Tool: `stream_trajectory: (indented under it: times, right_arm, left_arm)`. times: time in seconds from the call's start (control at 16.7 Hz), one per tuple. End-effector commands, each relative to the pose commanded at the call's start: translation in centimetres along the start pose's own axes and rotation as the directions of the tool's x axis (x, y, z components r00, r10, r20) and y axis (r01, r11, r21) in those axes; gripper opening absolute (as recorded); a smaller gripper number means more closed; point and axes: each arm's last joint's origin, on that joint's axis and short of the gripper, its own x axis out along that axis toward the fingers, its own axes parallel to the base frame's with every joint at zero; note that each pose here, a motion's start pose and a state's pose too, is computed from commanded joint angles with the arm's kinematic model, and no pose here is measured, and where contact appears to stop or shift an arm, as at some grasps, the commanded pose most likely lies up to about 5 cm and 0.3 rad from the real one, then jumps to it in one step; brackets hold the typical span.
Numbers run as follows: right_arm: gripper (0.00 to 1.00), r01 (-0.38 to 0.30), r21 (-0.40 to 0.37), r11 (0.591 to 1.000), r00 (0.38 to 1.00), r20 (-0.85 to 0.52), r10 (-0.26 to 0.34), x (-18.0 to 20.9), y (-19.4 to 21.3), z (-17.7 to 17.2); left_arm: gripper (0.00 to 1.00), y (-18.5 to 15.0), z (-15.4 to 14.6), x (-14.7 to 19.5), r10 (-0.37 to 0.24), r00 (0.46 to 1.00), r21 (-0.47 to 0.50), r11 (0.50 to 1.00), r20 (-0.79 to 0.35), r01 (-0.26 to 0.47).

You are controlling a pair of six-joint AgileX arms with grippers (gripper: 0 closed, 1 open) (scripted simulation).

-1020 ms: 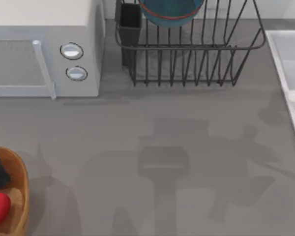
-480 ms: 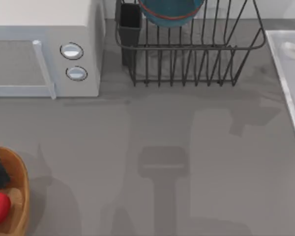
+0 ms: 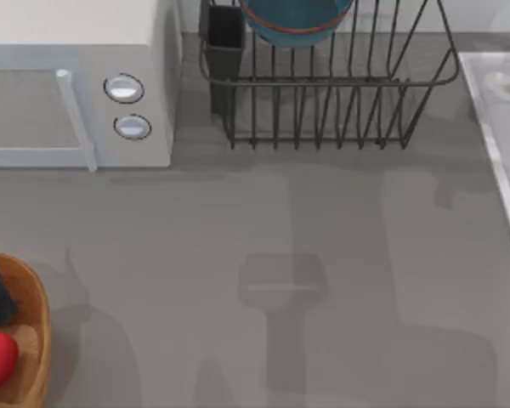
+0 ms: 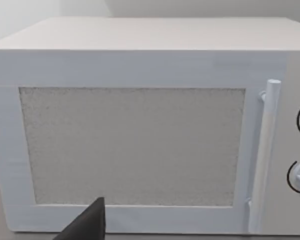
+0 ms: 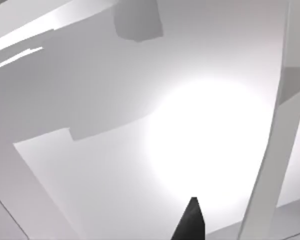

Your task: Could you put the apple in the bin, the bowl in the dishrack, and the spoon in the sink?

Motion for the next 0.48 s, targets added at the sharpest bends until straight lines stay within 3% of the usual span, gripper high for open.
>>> stream_trajectory:
  times: [0.48]
  right_arm:
    - [0.0,-0.02,-0.006,1.0,1.0,-0.006,0.02,1.3,-0.2,0.3]
  left_arm:
    - [1.0,0.0,0.0,0.0,0.0,1.0,0.0,1.0,0.0,0.0]
